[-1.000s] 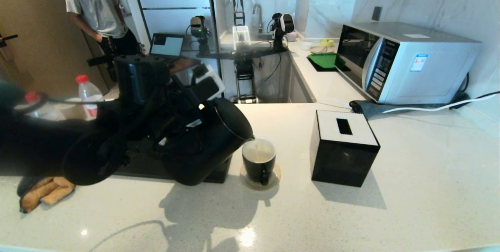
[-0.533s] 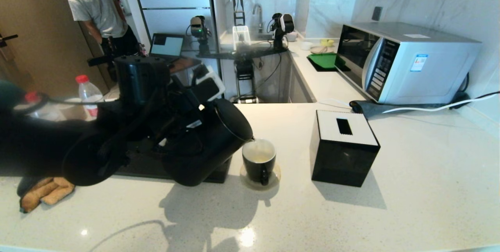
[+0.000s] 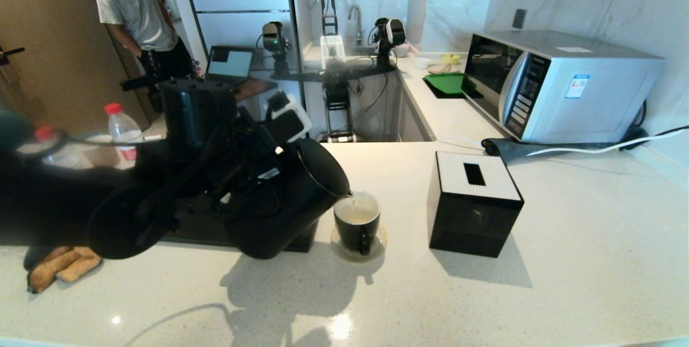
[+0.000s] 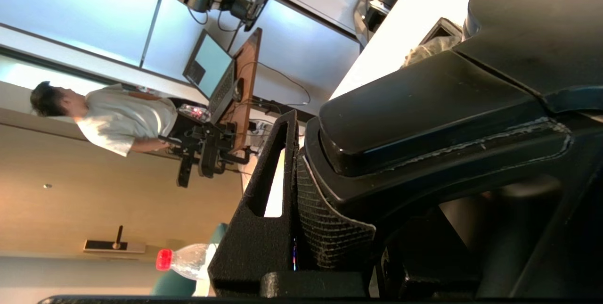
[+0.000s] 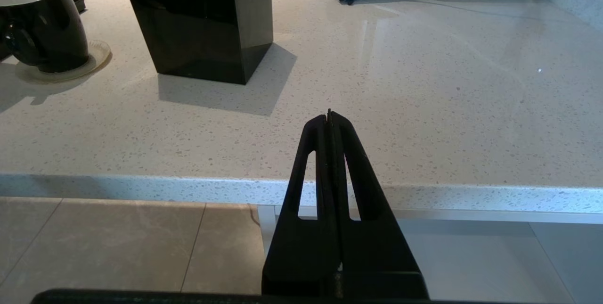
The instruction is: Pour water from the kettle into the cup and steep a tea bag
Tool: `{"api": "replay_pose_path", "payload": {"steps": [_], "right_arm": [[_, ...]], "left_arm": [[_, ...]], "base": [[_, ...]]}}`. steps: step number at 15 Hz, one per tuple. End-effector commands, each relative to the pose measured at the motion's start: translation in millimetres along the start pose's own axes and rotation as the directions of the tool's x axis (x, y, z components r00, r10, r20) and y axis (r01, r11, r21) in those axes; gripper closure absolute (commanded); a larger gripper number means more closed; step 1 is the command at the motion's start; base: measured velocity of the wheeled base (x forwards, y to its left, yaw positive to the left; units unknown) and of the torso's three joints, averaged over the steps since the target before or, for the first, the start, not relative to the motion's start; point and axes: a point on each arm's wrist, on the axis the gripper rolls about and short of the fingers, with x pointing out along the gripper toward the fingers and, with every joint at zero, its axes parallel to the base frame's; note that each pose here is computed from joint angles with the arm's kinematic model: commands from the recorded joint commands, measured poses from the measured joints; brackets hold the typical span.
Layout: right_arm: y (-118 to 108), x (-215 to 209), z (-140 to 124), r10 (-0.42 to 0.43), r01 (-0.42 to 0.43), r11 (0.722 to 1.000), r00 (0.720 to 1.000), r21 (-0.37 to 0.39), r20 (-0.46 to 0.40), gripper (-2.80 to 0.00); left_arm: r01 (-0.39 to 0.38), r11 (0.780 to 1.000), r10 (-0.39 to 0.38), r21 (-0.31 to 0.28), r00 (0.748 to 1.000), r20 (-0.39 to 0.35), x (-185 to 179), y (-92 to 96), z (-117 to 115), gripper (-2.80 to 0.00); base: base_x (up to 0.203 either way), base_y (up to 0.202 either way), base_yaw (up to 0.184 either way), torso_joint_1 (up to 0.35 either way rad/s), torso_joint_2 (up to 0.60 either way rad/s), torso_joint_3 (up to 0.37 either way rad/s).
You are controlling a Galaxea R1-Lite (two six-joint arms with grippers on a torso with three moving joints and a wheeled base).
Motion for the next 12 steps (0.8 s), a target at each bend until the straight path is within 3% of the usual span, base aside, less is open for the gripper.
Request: {"api": "replay_pose_path", "payload": {"steps": [1, 4, 12], "right_arm": [[0.0, 0.1, 0.0, 0.001, -0.001, 1.000, 1.000, 0.000, -0.001, 0.00], [0.0, 0.1, 0.0, 0.001, -0.001, 1.000, 1.000, 0.000, -0.001, 0.00], [0.0, 0.1, 0.0, 0.001, -0.001, 1.000, 1.000, 0.000, -0.001, 0.00]], "left_arm": [[0.000, 1.000, 0.000, 0.004, 1.000, -0.002, -0.5, -1.4, -1.6, 0.00], [0.001, 1.000, -0.001, -0.006, 1.000, -0.006, -3.7, -1.4, -5.0, 0.00], [-0.019, 0.993, 0.017, -0.118, 1.000, -0.014, -7.7, 4.5, -8.4, 0.00]], "base": [[0.000, 0.000, 0.000, 0.000, 0.00, 0.000], [0.000, 0.000, 0.000, 0.000, 0.00, 0.000], [0.000, 0.000, 0.000, 0.000, 0.00, 0.000]]}}
